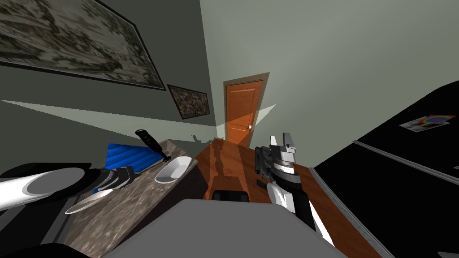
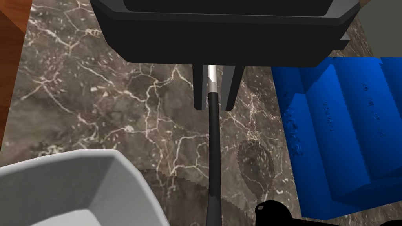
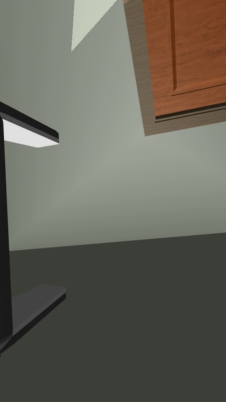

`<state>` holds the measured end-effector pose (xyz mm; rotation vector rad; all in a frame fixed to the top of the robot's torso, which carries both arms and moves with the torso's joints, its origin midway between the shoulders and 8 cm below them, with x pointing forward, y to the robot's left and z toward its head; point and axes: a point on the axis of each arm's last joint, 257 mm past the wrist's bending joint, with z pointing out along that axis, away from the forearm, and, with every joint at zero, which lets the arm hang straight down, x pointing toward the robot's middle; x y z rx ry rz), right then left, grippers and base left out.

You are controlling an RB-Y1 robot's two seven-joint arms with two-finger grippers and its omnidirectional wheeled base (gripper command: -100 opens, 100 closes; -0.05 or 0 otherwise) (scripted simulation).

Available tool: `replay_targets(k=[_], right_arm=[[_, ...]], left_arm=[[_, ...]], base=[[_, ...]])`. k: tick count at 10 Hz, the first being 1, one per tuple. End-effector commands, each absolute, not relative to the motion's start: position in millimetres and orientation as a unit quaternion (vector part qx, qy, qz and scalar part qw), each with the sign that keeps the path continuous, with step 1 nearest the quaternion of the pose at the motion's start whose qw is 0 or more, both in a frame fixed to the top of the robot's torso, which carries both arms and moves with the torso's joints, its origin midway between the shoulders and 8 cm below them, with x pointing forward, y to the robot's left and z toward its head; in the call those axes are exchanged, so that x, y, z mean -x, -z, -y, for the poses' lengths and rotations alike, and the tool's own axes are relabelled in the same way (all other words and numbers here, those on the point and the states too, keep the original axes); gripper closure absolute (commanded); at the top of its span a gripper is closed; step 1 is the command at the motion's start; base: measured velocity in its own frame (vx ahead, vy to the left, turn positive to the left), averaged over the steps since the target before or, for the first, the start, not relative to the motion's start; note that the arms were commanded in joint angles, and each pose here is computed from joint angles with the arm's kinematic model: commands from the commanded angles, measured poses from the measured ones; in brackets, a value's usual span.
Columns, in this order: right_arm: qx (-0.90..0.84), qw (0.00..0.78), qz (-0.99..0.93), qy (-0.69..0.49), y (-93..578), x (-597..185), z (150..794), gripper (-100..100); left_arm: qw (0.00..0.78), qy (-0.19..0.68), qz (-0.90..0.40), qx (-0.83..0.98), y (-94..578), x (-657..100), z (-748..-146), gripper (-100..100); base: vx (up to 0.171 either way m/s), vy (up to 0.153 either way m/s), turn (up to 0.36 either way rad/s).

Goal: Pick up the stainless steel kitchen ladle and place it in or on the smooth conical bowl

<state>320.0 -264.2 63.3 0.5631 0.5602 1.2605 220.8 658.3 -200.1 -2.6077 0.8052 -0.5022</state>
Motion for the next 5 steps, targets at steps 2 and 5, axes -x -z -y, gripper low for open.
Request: replay_targets(k=[2, 5], right_arm=[[-0.256, 0.735, -0.255, -0.574, -63.3, -320.0, 264.2, 0], [-0.256, 0.735, -0.255, -0.574, -63.3, -320.0, 264.3, 0]], left_arm=[[0.202, 0.164, -0.305, 0.916, 176.7, -224.0, -664.9, 100], [0.220, 0.144, -0.329, 0.907, 149.1, -226.8, -668.8, 100]], base=[[0.029, -0.155, 0.036], [0.027, -0.162, 0.039]])
